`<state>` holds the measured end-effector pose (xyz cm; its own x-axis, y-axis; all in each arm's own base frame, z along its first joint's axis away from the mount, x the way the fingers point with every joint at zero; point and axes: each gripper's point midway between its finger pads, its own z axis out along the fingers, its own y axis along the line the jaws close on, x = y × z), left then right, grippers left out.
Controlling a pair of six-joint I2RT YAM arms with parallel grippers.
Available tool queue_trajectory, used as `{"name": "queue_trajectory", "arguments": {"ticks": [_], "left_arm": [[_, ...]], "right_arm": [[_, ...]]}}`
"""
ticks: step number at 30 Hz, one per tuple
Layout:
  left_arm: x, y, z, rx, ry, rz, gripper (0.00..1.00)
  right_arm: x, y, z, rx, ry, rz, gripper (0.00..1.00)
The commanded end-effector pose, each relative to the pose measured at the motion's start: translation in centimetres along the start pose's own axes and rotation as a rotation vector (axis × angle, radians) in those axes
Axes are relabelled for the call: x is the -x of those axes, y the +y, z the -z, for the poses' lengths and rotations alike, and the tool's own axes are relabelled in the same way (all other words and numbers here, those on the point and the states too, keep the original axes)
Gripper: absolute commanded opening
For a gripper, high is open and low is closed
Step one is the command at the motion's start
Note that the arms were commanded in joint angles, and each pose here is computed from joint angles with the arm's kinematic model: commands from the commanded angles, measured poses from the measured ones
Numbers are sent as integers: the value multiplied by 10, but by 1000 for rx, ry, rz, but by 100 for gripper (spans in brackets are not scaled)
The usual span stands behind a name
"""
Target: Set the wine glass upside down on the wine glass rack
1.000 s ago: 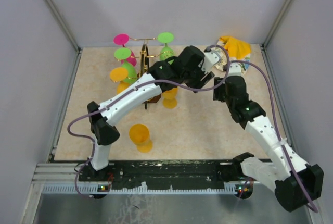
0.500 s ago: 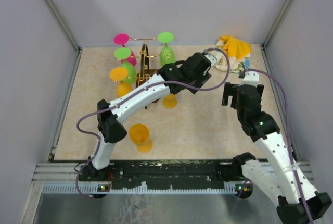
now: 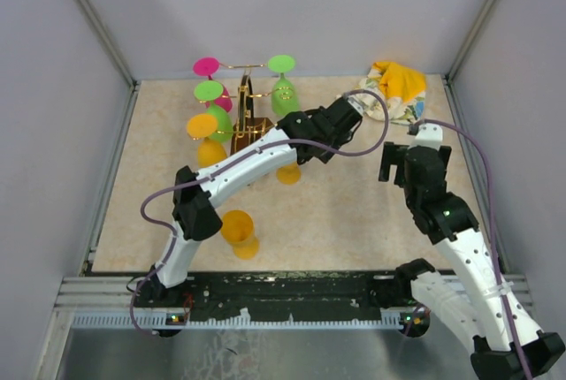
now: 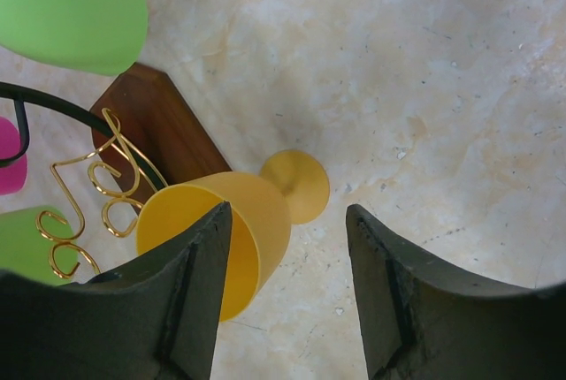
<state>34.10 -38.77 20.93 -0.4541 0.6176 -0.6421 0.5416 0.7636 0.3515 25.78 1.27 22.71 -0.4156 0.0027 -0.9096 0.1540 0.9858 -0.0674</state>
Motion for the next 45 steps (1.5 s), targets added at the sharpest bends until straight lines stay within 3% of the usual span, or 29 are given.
{"name": "queue_trajectory", "arguments": {"ticks": [1,14,16,23,27,35,41,45], "left_arm": [[-23,5,-10,39,78,13,60],[-54,20,-20,85,157,46,57],[-57,20,-22,80,165,45,50],[-49,19,-20,63,142,53,11],[-29,21,-7,36,83,68,0],[39,6,42,-142,-171,92,0],[114,13,140,-370,-593,188,0],[147,40,211,-384,-834,211,0]], "right_arm": [[11,-5,5,-14,-40,-17,95],[12,-6,7,-14,-46,-11,95],[13,-7,8,-12,-52,-12,95],[15,-7,8,-13,-55,-4,95],[15,-7,6,-15,-49,2,95],[13,-3,1,-8,-36,4,95],[24,28,8,170,-94,-82,97],[44,53,22,329,-175,-171,98]]}}
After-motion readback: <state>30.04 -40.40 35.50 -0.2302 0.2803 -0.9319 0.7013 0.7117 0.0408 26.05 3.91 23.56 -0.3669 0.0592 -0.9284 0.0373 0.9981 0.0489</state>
